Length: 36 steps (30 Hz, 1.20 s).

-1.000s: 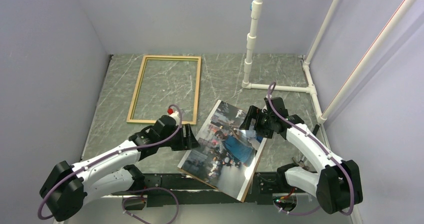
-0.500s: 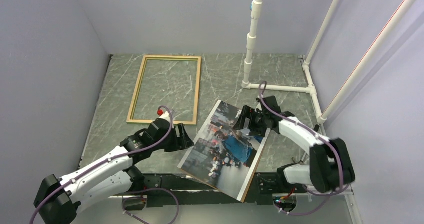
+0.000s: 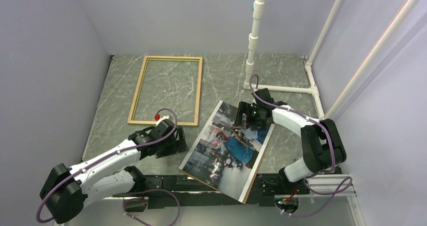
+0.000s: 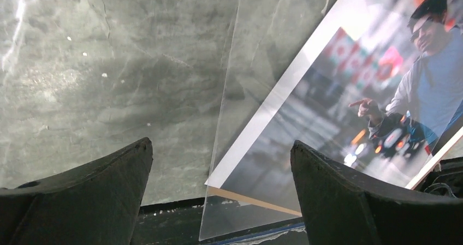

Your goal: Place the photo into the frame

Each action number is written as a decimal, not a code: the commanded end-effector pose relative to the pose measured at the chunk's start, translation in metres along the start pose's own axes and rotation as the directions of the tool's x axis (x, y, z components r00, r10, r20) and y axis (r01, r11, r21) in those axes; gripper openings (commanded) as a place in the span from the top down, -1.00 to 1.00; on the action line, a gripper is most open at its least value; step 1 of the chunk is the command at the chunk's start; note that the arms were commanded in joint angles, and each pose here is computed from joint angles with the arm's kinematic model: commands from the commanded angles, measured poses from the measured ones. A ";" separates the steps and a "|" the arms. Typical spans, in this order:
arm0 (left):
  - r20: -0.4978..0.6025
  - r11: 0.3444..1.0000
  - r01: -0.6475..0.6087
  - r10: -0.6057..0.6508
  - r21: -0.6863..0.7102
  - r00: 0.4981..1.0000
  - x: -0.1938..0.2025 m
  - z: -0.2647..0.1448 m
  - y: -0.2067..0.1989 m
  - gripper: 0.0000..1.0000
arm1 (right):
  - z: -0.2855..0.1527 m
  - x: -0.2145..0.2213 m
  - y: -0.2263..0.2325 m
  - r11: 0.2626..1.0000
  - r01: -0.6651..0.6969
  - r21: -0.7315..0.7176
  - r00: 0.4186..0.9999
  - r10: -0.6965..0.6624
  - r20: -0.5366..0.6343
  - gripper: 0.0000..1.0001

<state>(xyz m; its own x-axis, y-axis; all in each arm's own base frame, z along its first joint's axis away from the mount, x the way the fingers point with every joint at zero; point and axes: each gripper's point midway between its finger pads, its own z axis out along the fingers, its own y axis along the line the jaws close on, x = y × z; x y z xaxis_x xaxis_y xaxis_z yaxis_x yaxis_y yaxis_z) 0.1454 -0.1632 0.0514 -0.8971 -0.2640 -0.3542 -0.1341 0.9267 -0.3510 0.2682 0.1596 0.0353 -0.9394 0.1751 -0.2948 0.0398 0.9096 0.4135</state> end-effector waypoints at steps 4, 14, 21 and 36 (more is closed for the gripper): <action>0.047 0.992 -0.023 0.017 0.127 0.999 -0.033 0.008 -0.022 -0.99 | -0.009 0.020 -0.016 0.999 0.020 0.046 0.999 -0.019 -0.026 -0.99; 0.041 0.913 -0.034 0.019 0.407 0.999 -0.049 0.022 -0.056 -0.88 | -0.002 0.051 0.006 0.989 -0.047 -0.138 0.993 0.032 -0.109 -0.96; 0.009 0.896 0.004 -0.009 0.443 1.000 -0.047 0.037 -0.055 -0.72 | 0.003 0.055 0.015 0.978 -0.059 -0.200 0.991 0.032 -0.132 -0.95; 0.065 0.812 -0.035 -0.004 0.583 0.998 -0.041 0.005 -0.067 -0.32 | -0.003 0.058 0.032 0.946 -0.042 -0.321 0.992 0.001 -0.129 -0.95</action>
<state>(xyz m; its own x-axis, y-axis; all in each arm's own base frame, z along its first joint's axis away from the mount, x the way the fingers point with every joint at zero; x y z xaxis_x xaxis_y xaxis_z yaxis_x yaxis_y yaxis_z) 0.1987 -0.1920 0.0418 -0.8721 -0.3224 -0.3680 0.0238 0.7233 -0.6902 0.2369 0.1854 0.0429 -0.9525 0.1734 -0.2504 -0.0248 0.7752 0.6312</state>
